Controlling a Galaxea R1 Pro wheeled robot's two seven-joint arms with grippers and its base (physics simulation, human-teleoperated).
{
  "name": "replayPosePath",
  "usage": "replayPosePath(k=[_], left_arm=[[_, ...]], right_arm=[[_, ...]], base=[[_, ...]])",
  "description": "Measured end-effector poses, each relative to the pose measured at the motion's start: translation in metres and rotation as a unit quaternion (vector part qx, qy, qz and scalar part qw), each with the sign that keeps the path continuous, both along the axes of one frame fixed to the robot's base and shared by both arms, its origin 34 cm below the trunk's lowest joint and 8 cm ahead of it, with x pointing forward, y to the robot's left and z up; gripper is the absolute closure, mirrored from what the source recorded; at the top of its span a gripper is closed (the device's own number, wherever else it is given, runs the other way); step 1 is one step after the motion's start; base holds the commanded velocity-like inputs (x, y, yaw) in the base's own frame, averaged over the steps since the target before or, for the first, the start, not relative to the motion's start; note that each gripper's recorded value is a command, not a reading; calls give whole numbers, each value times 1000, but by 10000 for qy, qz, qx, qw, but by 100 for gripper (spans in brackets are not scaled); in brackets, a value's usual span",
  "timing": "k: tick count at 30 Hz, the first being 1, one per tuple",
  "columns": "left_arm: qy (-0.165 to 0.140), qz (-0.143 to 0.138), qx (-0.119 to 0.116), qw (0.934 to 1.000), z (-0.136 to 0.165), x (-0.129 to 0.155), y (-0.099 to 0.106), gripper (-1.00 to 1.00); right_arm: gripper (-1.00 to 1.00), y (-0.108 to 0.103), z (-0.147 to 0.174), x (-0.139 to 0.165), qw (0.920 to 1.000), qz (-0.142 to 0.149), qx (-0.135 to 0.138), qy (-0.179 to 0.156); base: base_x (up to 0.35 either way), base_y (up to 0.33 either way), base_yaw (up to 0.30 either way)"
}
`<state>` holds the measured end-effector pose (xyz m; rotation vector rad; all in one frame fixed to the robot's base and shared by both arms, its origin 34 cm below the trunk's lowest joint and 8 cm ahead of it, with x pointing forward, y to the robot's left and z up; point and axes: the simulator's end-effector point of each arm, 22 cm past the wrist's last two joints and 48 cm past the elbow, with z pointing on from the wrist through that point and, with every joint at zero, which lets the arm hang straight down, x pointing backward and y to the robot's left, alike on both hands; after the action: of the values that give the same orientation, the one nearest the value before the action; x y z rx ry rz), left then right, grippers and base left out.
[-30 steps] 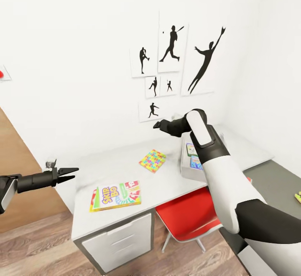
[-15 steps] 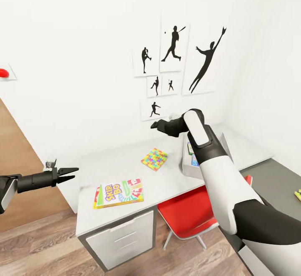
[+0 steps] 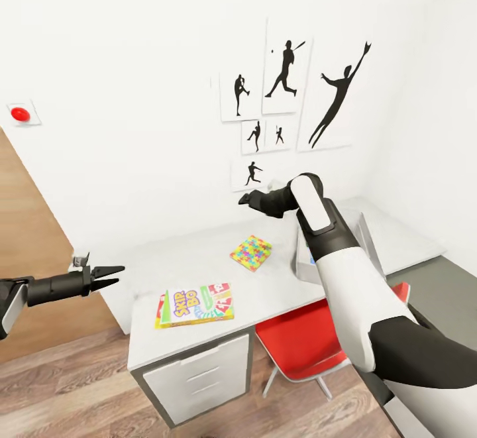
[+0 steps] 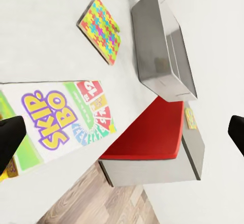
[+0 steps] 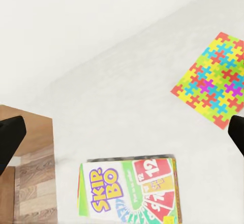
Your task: Put all the toys in the child's room - the three board games (two on the bed and one on the table), the two jigsaw puzzles on the table, and the tennis ball on the table - inside the toy box on the table in the child's room.
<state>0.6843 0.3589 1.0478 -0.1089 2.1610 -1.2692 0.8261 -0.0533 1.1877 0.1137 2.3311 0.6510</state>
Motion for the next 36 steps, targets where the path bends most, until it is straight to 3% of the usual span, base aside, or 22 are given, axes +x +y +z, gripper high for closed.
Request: replayPosePath(k=[11,19,36], left_arm=[[26,0,1,10000,-3,0,0,-100],[64,0,2,10000,-8,1,0,-100],[104,35,59,9999,-11,0,7,-100]], right_arm=[[-100,-8,-21,2,9995,-184,-151,207],[-100,-15,-59,2,9971,-357,-367,559],[-100,-47,-130,3,9836,-1240,-688,1116]], base=[[0,16,261],[0,32,220],[0,2,72]])
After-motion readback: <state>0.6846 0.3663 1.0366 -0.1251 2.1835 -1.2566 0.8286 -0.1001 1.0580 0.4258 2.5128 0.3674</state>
